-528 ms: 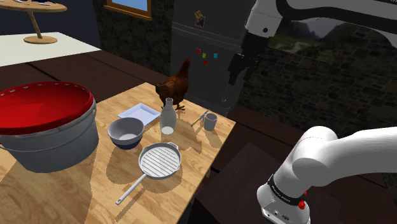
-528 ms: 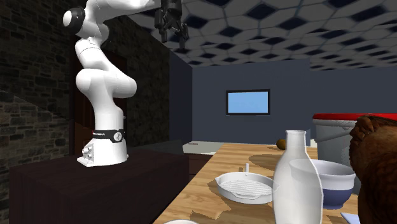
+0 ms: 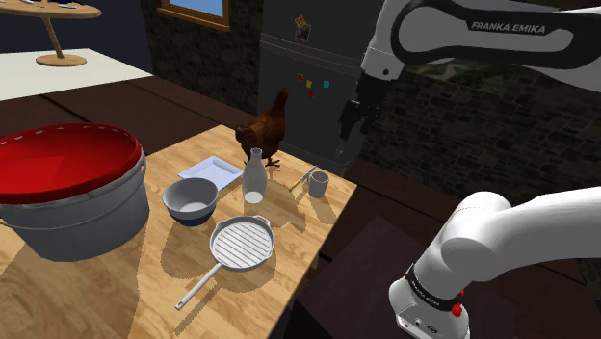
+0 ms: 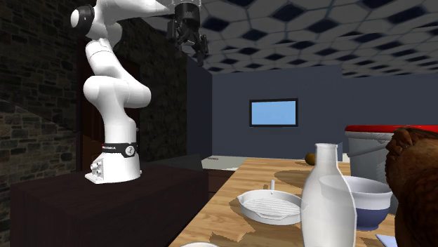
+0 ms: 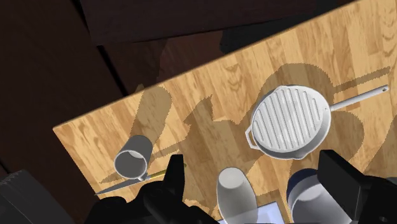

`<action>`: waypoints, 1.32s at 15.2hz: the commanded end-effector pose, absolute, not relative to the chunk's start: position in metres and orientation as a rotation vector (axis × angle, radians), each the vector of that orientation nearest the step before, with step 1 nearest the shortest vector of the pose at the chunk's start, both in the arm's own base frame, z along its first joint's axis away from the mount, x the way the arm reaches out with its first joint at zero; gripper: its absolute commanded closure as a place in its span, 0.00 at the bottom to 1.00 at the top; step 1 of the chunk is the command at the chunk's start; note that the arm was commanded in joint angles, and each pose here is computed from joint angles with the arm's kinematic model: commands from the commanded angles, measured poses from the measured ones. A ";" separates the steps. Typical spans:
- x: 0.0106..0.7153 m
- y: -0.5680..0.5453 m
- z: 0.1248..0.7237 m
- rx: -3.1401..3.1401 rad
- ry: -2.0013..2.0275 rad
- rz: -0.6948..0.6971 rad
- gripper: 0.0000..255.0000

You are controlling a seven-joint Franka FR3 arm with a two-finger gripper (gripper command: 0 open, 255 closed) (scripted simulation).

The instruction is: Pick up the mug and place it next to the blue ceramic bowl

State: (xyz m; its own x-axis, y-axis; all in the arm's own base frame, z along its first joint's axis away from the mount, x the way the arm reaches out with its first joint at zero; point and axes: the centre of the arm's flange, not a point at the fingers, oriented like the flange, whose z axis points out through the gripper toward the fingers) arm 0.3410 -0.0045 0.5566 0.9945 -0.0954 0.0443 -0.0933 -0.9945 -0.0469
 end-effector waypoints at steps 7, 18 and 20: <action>0.384 -0.063 0.478 -3.091 0.143 -0.073 0.00; 0.441 -0.143 0.371 -3.089 0.141 -0.072 0.00; 0.451 -0.157 0.352 -3.089 0.140 -0.072 0.00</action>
